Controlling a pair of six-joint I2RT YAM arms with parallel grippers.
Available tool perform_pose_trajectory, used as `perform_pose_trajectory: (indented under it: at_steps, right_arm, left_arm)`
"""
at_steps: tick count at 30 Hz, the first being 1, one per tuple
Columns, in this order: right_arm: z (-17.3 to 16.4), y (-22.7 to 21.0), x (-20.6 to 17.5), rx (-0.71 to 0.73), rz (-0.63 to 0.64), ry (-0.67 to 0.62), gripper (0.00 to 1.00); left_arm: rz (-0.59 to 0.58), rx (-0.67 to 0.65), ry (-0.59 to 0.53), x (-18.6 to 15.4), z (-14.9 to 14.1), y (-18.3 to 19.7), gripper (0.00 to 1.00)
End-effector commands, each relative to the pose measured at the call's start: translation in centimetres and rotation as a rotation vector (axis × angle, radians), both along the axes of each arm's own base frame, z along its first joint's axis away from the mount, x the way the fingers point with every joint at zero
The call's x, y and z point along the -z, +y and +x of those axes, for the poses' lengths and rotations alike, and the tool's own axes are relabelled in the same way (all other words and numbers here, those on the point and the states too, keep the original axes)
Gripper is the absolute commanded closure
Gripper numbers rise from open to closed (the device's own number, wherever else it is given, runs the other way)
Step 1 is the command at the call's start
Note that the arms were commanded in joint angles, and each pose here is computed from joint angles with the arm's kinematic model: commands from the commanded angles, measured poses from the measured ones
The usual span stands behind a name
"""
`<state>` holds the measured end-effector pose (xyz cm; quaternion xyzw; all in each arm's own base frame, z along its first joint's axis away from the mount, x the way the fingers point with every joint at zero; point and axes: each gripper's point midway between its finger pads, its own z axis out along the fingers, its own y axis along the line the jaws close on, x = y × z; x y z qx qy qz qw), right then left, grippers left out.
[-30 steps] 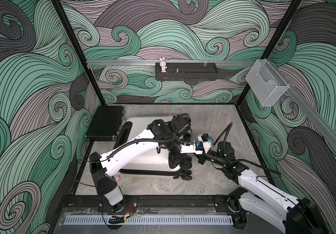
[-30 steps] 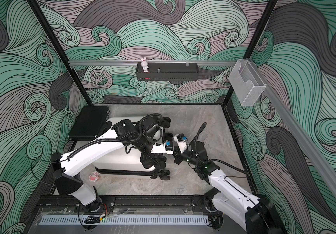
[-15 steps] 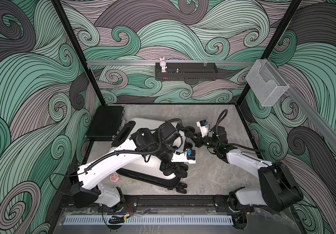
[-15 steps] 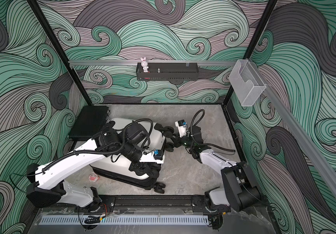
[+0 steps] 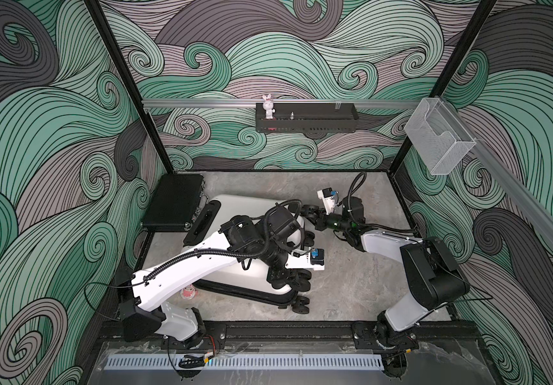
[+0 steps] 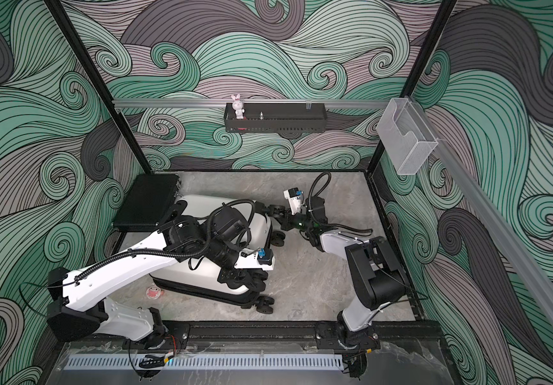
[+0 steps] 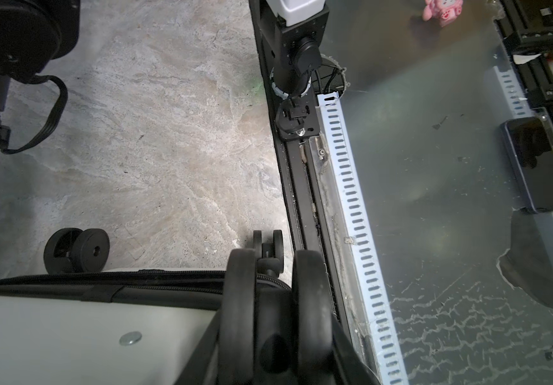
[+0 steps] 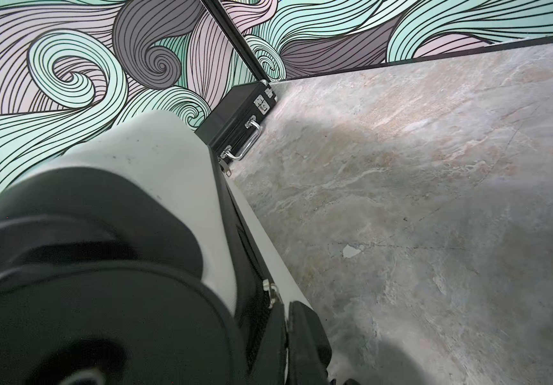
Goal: Open the suitcase zippers
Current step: Unzip the zipper on the suitcase, then place the suitcase at the center of the board.
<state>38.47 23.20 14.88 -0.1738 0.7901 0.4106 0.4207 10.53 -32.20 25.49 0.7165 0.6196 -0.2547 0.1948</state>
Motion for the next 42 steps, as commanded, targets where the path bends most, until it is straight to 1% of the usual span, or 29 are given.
perform_pose_trajectory:
  at_steps: [1,3,5,9,11,13,14,15,16,18,20,22,25,28,30,32,36,42]
  right_arm:
    - [0.9,-2.7,-0.9,0.109,-0.051,-0.043,0.64]
    - [0.0,-4.3,-1.4,0.138,-0.100,-0.057,0.54]
    - [-1.1,-5.4,-2.0,0.155,-0.136,-0.077,0.48]
    - [-4.1,-6.6,-4.4,0.151,-0.172,-0.157,0.45]
    - [-5.8,-6.7,-5.6,0.125,-0.178,-0.200,0.43]
    - [-7.5,-6.7,-6.7,0.090,-0.188,-0.242,0.38]
    - [-8.5,-6.7,-7.3,0.066,-0.191,-0.264,0.34]
    - [-9.6,-6.5,-7.7,0.031,-0.194,-0.283,0.34]
    - [-10.7,-6.2,-8.3,-0.012,-0.191,-0.307,0.33]
    - [-13.7,-5.2,-9.5,-0.140,-0.172,-0.375,0.32]
    - [-15.7,-4.9,-10.6,-0.200,-0.151,-0.414,0.30]
    - [-17.1,-4.9,-11.4,-0.222,-0.135,-0.432,0.25]
    - [-20.0,-4.5,-12.3,-0.311,-0.105,-0.476,0.20]
    - [-23.6,-4.0,-12.2,-0.452,-0.097,-0.510,0.18]
    - [-25.5,-4.0,-11.2,-0.519,-0.123,-0.483,0.18]
    - [-26.8,-3.9,-10.3,-0.570,-0.151,-0.463,0.17]
    - [-27.7,-3.4,-8.6,-0.633,-0.211,-0.432,0.18]
    - [-26.5,-1.7,-6.5,-0.659,-0.302,-0.447,0.18]
  left_arm:
    - [-0.081,-0.110,-0.095,-2.5,1.6,-0.9,0.94]
    - [-0.063,-0.157,-0.173,-2.0,3.2,-0.4,0.93]
    - [-0.051,-0.168,-0.213,-1.4,3.9,-0.3,0.92]
    - [-0.033,-0.210,-0.241,-0.5,5.4,-0.9,0.89]
    - [-0.037,-0.251,-0.268,-0.4,6.7,-1.4,0.85]
    - [-0.046,-0.286,-0.278,-0.8,7.7,-1.6,0.74]
    - [-0.056,-0.307,-0.279,-1.4,8.1,-1.5,0.62]
    - [-0.065,-0.327,-0.274,-2.0,8.5,-1.3,0.46]
    - [-0.069,-0.341,-0.270,-2.4,8.7,-1.2,0.40]
    - [-0.067,-0.390,-0.279,-3.0,9.4,-0.5,0.33]
    - [-0.085,-0.442,-0.292,-3.8,9.8,0.6,0.26]
    - [-0.107,-0.499,-0.299,-4.4,10.0,2.0,0.20]
    - [-0.161,-0.603,-0.317,-5.2,10.4,4.5,0.19]
    - [-0.202,-0.702,-0.332,-5.7,10.3,7.0,0.18]
    - [-0.222,-0.748,-0.332,-5.7,10.0,8.5,0.18]
    - [-0.237,-0.766,-0.331,-5.5,9.5,9.4,0.18]
    - [-0.238,-0.801,-0.326,-4.8,9.2,10.5,0.18]
    - [-0.238,-0.812,-0.298,-4.2,9.0,10.5,0.18]
